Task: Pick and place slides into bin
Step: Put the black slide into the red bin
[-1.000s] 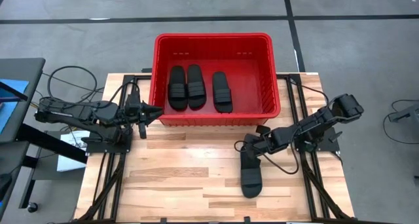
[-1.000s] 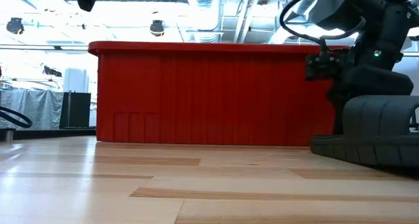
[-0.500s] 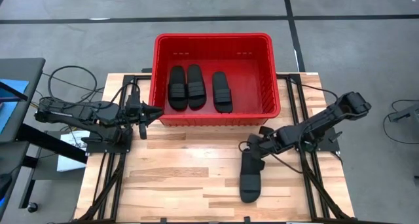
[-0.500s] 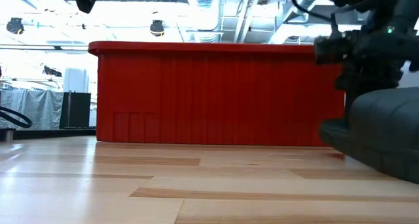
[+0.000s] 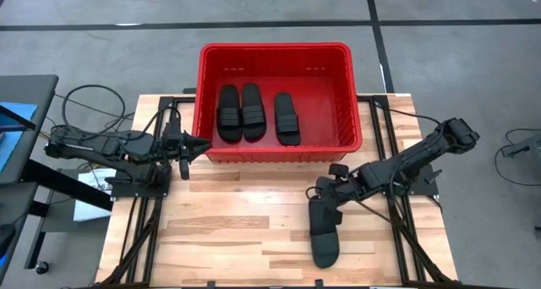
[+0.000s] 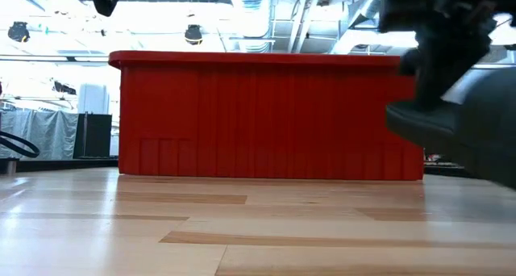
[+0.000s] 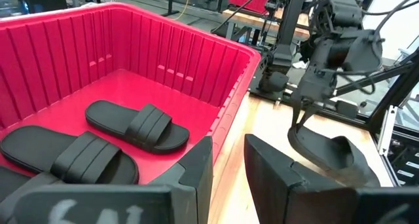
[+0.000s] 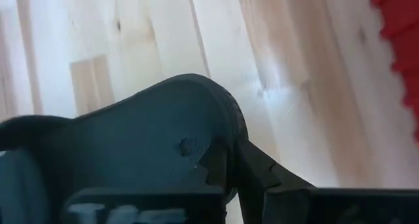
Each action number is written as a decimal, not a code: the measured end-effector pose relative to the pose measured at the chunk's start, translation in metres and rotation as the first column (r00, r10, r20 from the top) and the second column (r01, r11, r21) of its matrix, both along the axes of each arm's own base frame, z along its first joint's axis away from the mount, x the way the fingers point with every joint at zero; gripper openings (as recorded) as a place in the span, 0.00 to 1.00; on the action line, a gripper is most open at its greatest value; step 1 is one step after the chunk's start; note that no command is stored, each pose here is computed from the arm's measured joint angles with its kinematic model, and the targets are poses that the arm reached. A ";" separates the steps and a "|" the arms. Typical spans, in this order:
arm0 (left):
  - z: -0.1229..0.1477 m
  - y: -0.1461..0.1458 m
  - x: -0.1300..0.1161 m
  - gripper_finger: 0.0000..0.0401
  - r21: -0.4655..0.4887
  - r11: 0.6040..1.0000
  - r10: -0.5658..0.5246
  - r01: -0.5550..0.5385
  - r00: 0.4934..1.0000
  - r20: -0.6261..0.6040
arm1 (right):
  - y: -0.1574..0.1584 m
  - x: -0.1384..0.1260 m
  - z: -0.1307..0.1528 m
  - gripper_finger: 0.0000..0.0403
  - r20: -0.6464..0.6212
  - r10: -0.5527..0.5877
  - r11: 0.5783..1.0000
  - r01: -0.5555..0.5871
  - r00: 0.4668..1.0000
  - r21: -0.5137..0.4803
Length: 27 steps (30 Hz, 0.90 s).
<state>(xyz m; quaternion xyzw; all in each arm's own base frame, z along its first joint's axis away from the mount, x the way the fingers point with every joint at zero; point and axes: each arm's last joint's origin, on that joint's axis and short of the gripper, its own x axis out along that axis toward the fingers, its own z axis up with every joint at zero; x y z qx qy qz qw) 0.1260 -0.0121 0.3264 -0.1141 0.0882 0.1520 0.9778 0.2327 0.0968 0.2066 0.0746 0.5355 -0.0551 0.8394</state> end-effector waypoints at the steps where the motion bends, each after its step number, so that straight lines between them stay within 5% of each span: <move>1: 0.000 0.000 0.000 0.19 -0.003 1.000 0.001 -0.001 1.000 0.001 | -0.001 0.002 0.004 0.00 0.003 0.008 1.000 -0.008 1.000 -0.007; 13: 0.000 0.000 0.000 0.19 -0.019 1.000 0.004 -0.004 1.000 0.005 | -0.017 0.020 0.074 0.00 0.050 0.105 0.984 -0.097 0.993 -0.149; 27: -0.001 0.000 0.001 0.19 -0.037 0.999 0.009 -0.009 1.000 0.005 | -0.045 0.023 0.202 0.00 0.270 0.237 0.907 -0.114 0.933 -0.404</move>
